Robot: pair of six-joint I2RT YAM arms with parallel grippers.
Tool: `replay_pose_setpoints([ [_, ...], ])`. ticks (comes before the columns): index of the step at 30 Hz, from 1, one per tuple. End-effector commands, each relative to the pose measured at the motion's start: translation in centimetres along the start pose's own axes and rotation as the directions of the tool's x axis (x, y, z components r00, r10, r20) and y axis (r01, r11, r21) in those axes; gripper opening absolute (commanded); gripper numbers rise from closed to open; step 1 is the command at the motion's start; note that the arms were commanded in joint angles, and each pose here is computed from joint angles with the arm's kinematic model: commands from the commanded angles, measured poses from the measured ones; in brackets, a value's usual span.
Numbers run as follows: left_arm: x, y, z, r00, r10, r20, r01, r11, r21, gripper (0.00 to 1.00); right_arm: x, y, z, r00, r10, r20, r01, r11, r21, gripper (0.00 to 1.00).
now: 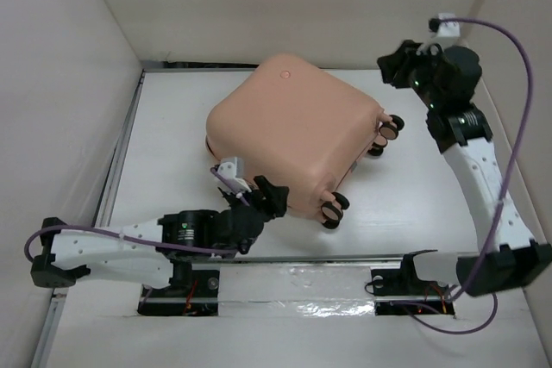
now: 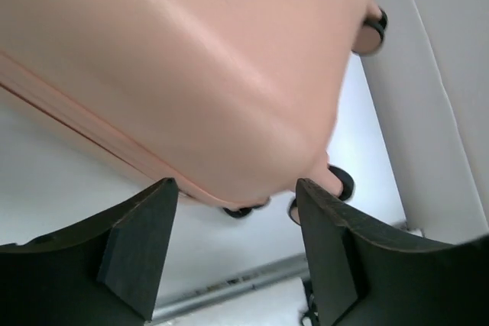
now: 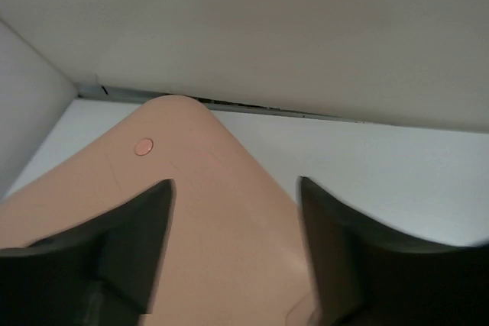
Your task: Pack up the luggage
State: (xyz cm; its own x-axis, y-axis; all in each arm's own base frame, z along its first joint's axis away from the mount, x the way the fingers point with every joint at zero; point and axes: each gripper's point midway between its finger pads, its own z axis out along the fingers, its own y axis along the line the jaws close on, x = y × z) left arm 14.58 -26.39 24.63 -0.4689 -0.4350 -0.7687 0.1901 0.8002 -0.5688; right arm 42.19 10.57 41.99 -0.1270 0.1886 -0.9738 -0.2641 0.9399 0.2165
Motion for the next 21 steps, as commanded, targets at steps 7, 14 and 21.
replay_pose_setpoints([
  [7,-18.1,1.0,0.6,0.855,-0.078,0.513,0.088,0.996,0.005,0.43,15.8,-2.4,-7.5,0.972,0.224,-0.064,-0.218,0.972,0.092,0.00],
  [14,-28.3,7.9,10.9,0.879,-0.098,0.467,0.137,0.989,-0.050,0.42,24.2,-4.8,-8.5,0.945,0.264,-0.193,-0.224,0.953,0.205,0.00],
  [21,-24.5,24.7,20.0,0.949,-0.239,0.208,0.289,0.921,-0.260,0.45,23.0,-4.9,-5.1,0.948,0.259,-0.184,-0.223,0.955,0.198,0.03],
])
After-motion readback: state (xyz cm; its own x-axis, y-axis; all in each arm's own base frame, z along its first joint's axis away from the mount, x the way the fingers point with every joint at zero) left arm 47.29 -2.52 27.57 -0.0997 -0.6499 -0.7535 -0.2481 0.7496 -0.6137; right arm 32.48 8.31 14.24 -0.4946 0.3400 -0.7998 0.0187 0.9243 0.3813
